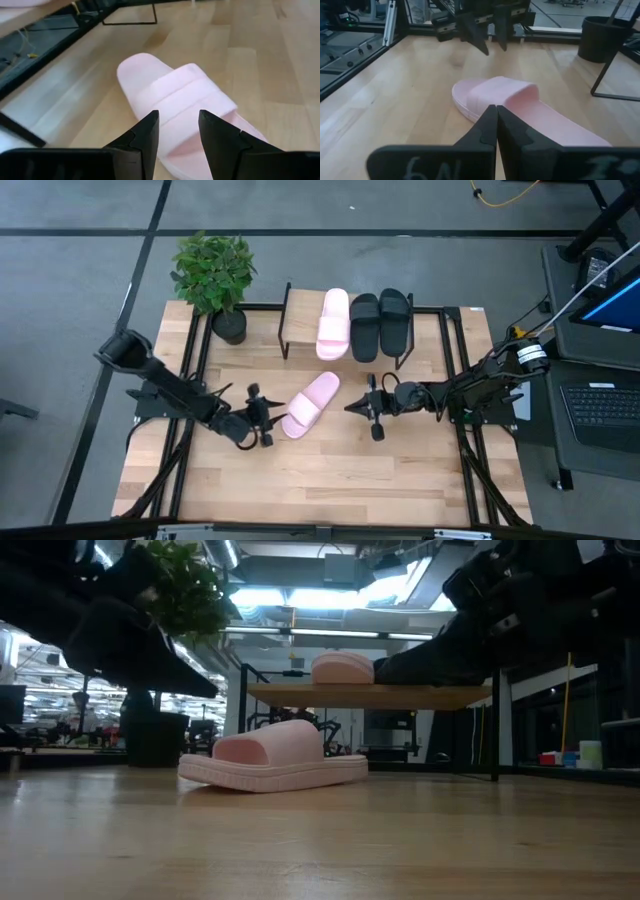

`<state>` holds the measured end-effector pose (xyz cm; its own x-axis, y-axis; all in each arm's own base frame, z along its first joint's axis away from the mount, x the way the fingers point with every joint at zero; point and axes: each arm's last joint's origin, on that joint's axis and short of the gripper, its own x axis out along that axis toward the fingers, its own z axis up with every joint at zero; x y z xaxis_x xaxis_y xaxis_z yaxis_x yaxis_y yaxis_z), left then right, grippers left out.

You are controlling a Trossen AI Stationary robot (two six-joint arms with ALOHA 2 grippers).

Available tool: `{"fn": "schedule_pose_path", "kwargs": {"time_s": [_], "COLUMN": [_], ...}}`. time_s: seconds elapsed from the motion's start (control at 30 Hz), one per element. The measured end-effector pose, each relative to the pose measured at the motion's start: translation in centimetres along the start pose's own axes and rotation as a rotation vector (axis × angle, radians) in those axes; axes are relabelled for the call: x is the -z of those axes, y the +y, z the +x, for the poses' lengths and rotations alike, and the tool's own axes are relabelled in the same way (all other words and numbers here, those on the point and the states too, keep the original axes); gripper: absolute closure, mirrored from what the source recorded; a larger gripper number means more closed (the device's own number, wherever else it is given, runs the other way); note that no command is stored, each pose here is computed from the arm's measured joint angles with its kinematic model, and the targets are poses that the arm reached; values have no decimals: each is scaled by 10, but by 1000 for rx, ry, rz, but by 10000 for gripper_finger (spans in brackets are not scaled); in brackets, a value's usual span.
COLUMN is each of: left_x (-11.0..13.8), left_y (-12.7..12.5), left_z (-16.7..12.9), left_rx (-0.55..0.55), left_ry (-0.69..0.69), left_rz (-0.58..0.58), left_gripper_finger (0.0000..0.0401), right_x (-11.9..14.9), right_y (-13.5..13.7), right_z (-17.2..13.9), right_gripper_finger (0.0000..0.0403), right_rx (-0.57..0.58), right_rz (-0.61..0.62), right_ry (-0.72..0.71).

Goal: Pick and place slides into the shelf
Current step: Put the pink slide on the shelf

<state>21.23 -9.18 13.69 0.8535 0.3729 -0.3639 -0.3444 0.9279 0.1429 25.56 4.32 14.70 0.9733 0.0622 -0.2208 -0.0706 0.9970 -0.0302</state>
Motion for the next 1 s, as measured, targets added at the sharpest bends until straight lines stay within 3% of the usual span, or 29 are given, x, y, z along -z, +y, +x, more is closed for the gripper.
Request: {"fn": "schedule_pose_path", "kwargs": {"time_s": [0.1, 0.37, 0.6, 1.0], "left_x": [-2, -9, -8, 11], "left_y": [0, -19, -28, -34], "left_z": [6, 11, 16, 15], "left_rx": [18, 107, 14, 11], "left_ry": [7, 11, 5, 87], "left_rz": [11, 183, 377, 489], "left_gripper_finger": [269, 269, 269, 269], "right_x": [0, 1, 1, 1], "right_y": [0, 0, 0, 0], "right_z": [0, 0, 0, 0], "right_gripper_finger": [393, 393, 393, 393], "right_rx": [1, 1, 1, 1], "right_rz": [-4, -6, -1, 1], "right_ry": [0, 11, 11, 10]}}
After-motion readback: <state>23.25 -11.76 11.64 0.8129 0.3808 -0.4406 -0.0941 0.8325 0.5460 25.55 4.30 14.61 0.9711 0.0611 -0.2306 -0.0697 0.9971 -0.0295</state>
